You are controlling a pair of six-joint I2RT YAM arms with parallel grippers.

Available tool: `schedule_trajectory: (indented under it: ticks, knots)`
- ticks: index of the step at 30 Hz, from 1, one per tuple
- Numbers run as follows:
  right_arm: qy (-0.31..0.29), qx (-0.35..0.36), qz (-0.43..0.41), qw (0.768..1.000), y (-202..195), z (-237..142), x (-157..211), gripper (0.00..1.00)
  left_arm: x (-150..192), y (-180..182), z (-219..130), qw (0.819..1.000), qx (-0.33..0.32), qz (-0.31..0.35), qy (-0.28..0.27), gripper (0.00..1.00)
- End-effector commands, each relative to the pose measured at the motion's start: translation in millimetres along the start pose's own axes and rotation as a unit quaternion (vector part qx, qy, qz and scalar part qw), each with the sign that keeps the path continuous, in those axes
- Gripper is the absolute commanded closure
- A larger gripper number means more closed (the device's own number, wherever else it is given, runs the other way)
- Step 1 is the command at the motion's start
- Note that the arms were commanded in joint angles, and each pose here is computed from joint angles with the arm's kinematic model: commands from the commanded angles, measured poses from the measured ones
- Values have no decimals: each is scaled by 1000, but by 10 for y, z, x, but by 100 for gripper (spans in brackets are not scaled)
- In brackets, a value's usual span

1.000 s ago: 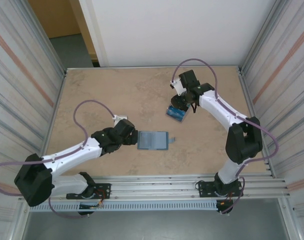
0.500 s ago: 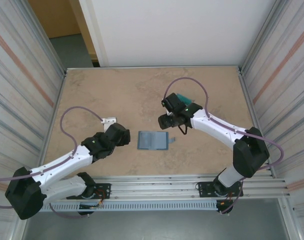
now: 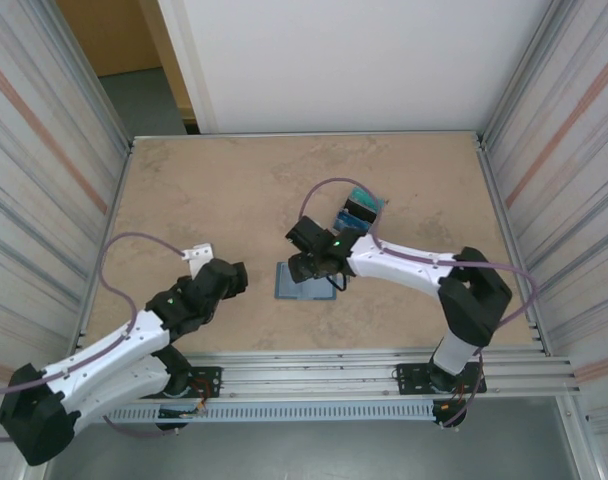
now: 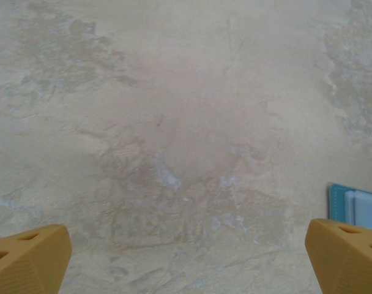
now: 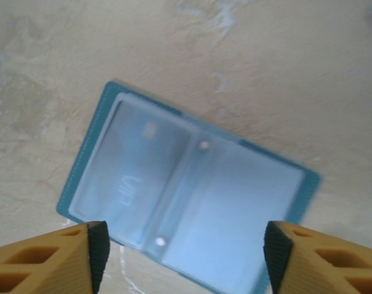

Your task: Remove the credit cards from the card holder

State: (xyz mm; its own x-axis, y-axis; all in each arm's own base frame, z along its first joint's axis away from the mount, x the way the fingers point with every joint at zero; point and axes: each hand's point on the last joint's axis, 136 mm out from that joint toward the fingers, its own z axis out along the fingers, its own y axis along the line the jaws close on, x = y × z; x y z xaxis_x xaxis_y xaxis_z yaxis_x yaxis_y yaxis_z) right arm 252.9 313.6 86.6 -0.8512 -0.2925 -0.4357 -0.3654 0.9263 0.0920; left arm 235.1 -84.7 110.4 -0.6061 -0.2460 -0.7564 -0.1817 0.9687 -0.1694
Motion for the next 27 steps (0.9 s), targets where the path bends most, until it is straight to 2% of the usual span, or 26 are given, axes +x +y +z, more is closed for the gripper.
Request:
schedule_trajectory:
  ticks: [1,7,11,27]
  knots:
    - [18,3,9,1000,182,121,96,36,-30,148,-9,999,-13,-40,-20,1]
    - [37,-8,-2,999,388,268,167,37,-27,242,-44,998,-10,-56,-29,1]
    - [45,-9,-2,999,444,345,184,32,-21,274,-56,998,-10,-60,-33,1]
    - [63,16,-8,998,427,539,211,29,35,286,-20,998,-11,-64,-24,1]
